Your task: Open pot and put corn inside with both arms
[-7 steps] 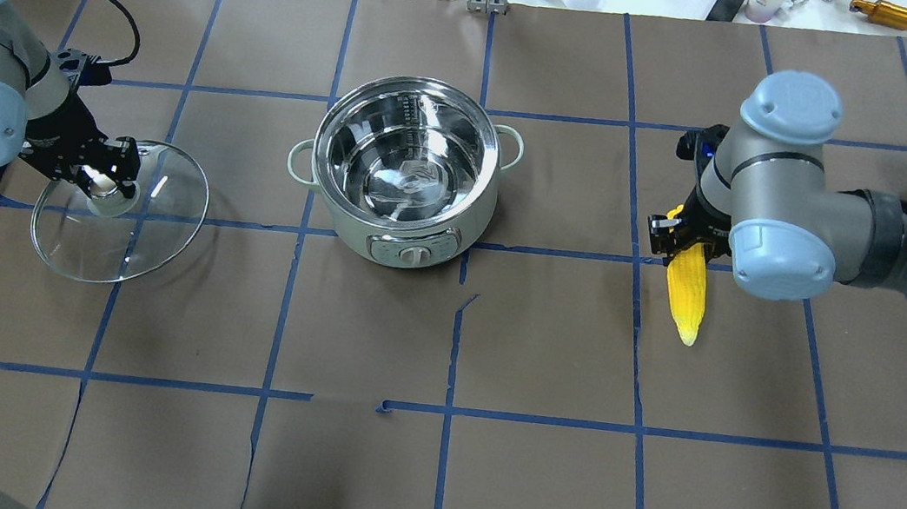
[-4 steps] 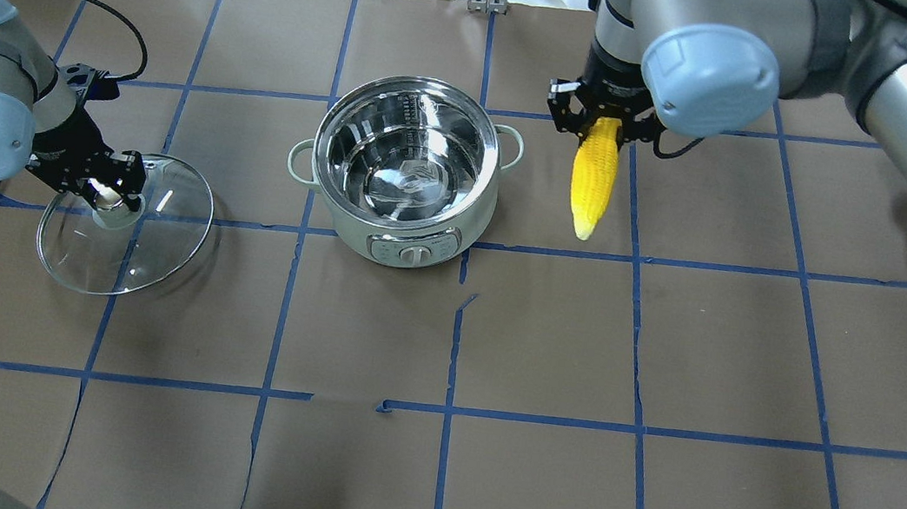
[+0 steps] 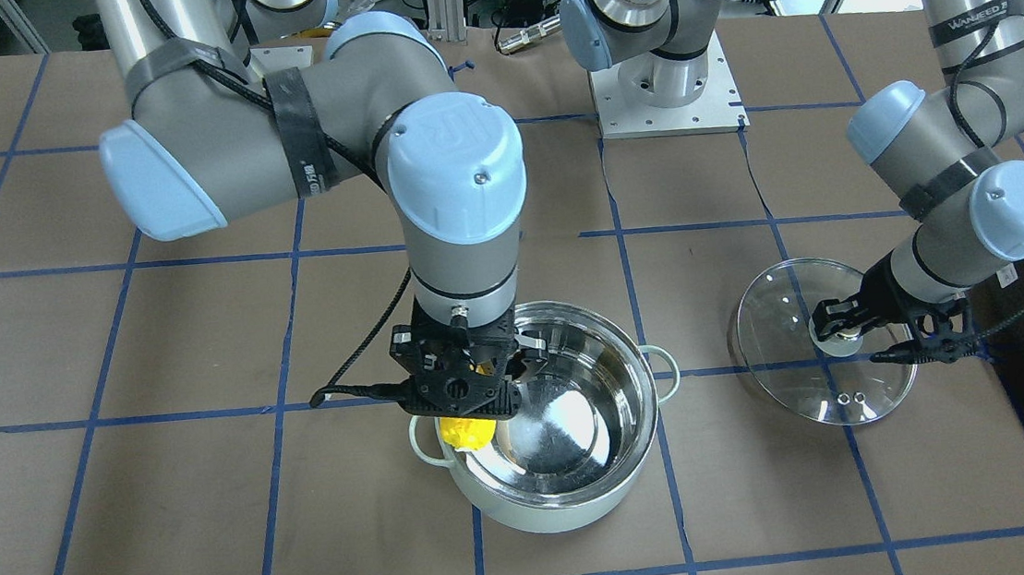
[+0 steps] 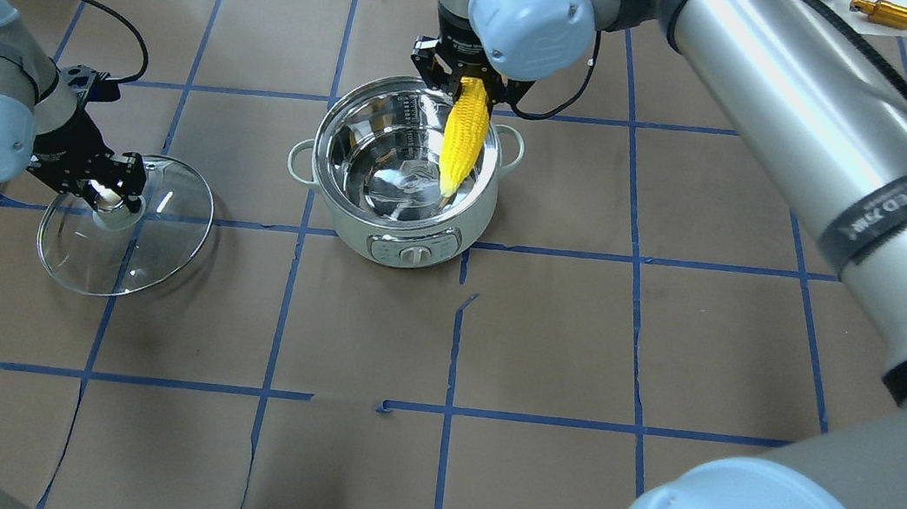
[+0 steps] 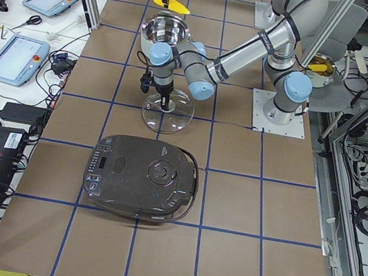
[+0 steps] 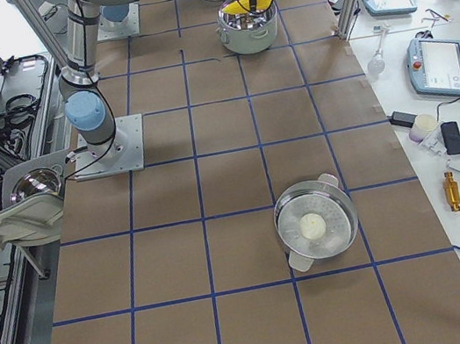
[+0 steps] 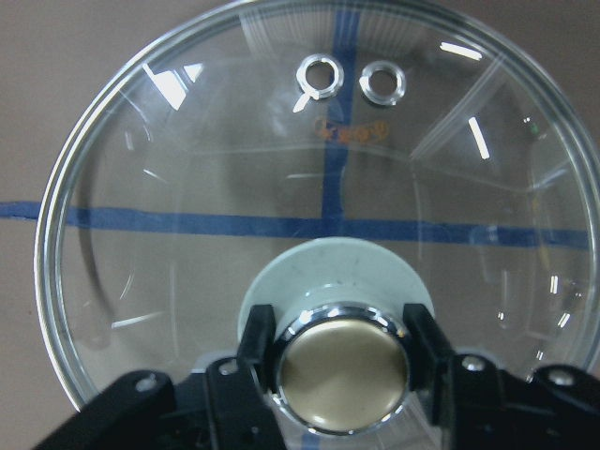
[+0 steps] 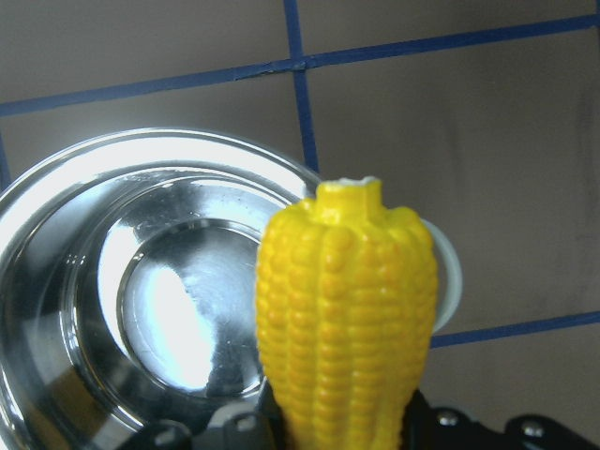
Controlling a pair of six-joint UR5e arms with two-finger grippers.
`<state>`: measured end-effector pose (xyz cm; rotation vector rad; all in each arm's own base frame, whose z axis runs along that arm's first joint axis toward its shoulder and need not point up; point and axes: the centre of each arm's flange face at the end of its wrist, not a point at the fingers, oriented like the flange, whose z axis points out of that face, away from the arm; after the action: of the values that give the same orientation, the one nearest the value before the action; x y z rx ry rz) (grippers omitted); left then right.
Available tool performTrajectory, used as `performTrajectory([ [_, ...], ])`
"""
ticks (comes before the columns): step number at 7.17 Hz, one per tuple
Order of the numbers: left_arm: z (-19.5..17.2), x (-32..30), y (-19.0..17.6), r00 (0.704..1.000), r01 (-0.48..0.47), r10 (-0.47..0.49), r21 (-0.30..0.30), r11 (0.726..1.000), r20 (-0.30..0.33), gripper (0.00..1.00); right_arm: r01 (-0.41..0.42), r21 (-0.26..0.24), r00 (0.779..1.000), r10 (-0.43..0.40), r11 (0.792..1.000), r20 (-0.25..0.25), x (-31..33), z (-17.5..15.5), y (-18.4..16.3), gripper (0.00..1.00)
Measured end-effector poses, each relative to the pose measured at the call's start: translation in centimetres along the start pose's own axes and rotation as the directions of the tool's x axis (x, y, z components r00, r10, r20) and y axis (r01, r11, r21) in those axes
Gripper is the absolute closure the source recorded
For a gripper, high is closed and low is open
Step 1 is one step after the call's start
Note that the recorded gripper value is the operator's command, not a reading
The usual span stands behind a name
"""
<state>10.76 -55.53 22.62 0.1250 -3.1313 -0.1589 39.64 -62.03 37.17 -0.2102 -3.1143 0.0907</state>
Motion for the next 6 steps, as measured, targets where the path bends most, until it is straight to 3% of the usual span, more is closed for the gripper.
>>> performTrajectory([
  [2, 0.3, -0.1, 0.0, 1.000, -0.001, 0.001, -0.006, 1.000, 0.005, 0.22, 0.009, 0.004, 1.000, -0.009, 1.000, 0.005, -3.3, 3.1, 0.1, 1.00],
  [3, 0.5, -0.1, -0.1, 1.000, -0.001, 0.001, -0.009, 1.000, 0.005, 0.11, 0.012, 0.009, 1.000, -0.012, 1.000, 0.010, -4.1, 4.7, -0.1, 1.00],
  [4, 0.6, -0.1, -0.1, 1.000, -0.001, 0.001, -0.010, 1.000, 0.002, 0.07, 0.017, 0.012, 1.000, -0.017, 1.000, 0.015, -4.5, 5.5, -0.2, 1.00],
  [5, 0.3, 0.0, -0.1, 1.000, -0.001, 0.001, -0.005, 1.000, 0.001, 0.07, 0.027, 0.007, 0.999, -0.027, 1.000, 0.019, -4.9, 6.2, 0.0, 0.72],
  [6, -0.4, 0.3, -0.1, 1.000, -0.004, 0.004, 0.004, 1.000, 0.005, 0.04, 0.038, -0.003, 0.999, -0.038, 0.999, 0.018, -5.6, 6.8, 0.6, 0.50],
])
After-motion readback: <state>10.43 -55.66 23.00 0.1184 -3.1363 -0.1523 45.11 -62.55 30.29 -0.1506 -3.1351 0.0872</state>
